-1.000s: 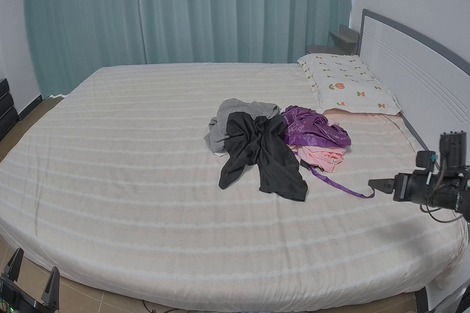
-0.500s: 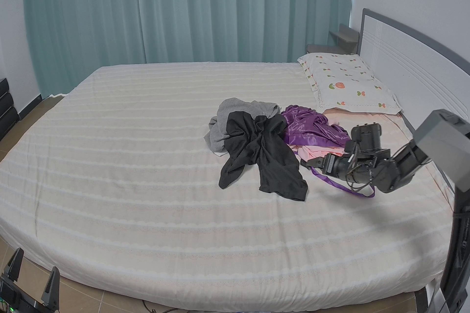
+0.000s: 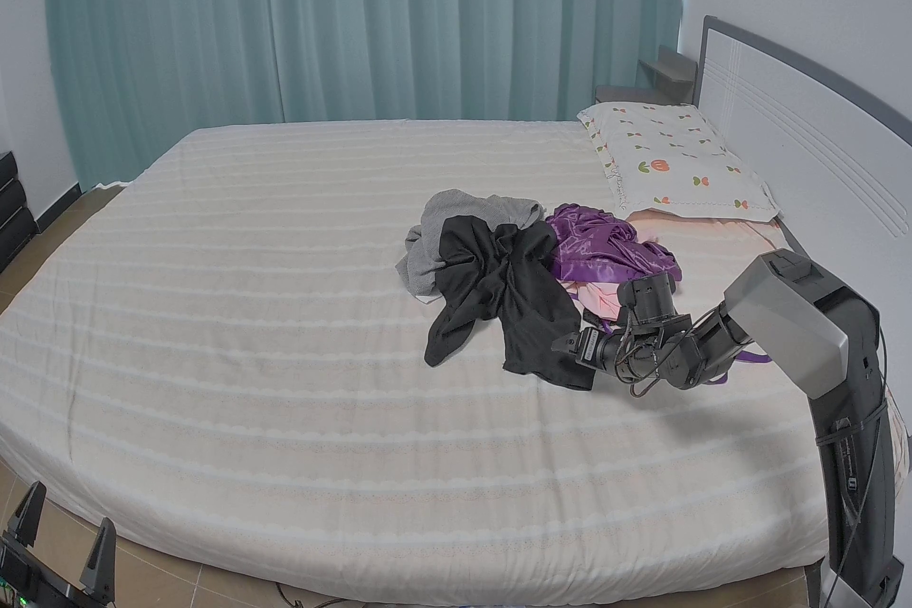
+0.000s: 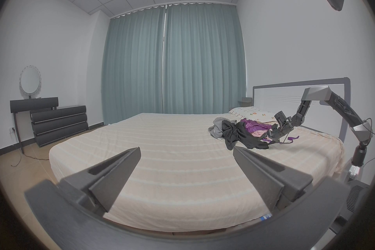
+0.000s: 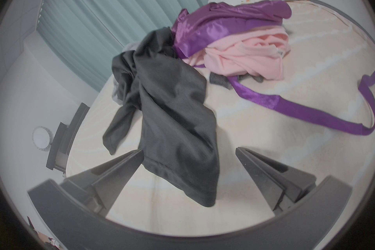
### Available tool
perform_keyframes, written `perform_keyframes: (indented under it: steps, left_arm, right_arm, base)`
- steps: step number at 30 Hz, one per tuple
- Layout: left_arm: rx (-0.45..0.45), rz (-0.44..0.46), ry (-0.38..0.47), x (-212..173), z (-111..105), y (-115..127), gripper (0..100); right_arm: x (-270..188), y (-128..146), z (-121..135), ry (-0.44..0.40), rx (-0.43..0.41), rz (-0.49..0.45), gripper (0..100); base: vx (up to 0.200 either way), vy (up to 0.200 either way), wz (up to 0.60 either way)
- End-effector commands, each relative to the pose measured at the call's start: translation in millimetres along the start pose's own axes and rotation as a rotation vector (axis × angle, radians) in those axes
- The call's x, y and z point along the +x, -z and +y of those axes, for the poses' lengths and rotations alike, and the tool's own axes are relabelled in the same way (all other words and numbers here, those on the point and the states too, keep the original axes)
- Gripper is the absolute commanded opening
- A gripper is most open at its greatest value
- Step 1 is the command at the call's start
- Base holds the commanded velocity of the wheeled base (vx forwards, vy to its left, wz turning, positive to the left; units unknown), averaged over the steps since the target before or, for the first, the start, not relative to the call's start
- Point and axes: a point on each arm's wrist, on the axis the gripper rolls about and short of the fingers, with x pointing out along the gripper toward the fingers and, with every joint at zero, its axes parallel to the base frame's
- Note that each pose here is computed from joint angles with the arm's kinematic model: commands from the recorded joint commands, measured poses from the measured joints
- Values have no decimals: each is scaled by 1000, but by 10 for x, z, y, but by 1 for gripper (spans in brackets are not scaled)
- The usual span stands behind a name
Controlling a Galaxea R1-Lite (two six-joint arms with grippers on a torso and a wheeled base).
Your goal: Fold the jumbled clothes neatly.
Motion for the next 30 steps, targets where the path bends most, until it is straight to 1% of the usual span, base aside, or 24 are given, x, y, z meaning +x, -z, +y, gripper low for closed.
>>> perform_keyframes:
  steps: [1,5,8,9,10,14,18,21,23,25,28,30]
  left_arm:
    - [0,-1,-1,-1,0,53,100]
    - [0,-1,-1,-1,0,53,100]
    - [0,-1,-1,-1,0,53,100]
    - [0,-1,-1,-1,0,53,100]
    - [0,-1,-1,-1,0,53,100]
    - [0,-1,-1,-1,0,53,100]
    - [0,-1,-1,-1,0,53,100]
    - [0,-1,-1,-1,0,53,100]
    - [0,-1,-1,-1,0,53,100]
    - [0,-1,-1,-1,0,53,100]
    - [0,-1,-1,-1,0,53,100]
    - [0,-1,-1,-1,0,53,100]
  right_arm:
    - [39,12,3,12,0,21,100]
    - [63,-11,23,12,1,25,100]
    - [217,93,104,7,-18,28,100]
    - [226,100,108,6,-21,29,0]
    - [310,183,133,5,-30,36,0]
    - [330,169,177,-5,-29,23,0]
    - [302,123,147,-2,-15,15,0]
    - [215,32,186,-11,56,-5,0]
    - [107,-19,230,-24,110,-7,0]
    - [-55,-60,279,-54,145,13,0]
    - [-256,-61,311,-97,156,56,0]
    - [-502,-49,335,-132,160,83,0]
  base:
    - [0,0,0]
    - [0,0,0]
    - [0,0,0]
    - [0,0,0]
    - [0,0,0]
    - [0,0,0]
    - [0,0,0]
    - [0,0,0]
    - [0,0,0]
    - [0,0,0]
    - [0,0,0]
    - [0,0,0]
